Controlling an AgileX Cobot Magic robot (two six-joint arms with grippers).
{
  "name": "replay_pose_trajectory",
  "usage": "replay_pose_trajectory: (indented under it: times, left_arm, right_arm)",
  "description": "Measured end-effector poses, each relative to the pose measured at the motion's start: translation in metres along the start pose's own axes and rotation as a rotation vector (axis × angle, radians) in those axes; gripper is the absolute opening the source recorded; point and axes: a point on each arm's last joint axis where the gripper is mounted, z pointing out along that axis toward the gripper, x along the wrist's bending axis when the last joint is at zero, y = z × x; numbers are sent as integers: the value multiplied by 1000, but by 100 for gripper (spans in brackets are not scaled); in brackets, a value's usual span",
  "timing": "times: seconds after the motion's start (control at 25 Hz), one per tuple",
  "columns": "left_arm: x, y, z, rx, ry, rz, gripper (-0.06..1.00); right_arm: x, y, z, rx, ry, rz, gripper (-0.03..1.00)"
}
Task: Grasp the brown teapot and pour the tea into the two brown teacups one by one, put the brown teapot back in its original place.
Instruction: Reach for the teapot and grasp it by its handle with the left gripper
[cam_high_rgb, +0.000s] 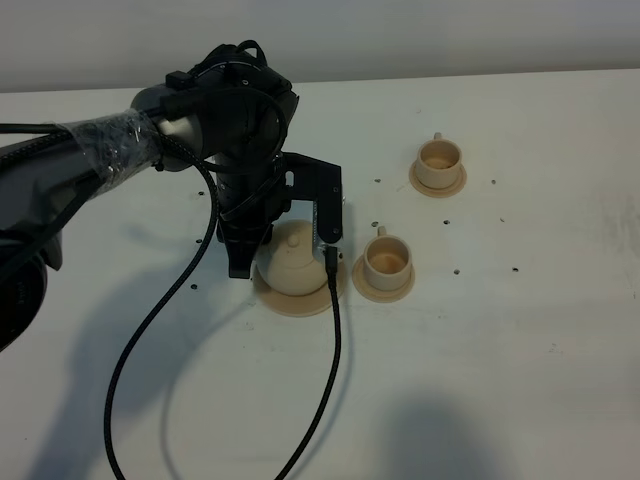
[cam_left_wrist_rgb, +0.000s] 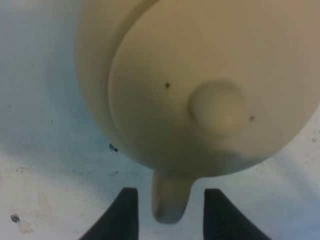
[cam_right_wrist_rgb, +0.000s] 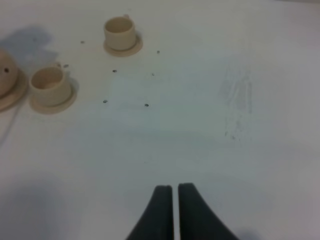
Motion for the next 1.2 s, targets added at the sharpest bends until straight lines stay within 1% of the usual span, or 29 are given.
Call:
replay_pose_trajectory:
  times: [0.76,1.2]
  left_arm:
    - [0,2,10,12,-18,3,29]
    - [0,2,10,12,-14,2,17]
  right_arm:
    - [0,0,0,0,0,0,3]
    - [0,0,0,0,0,0,3]
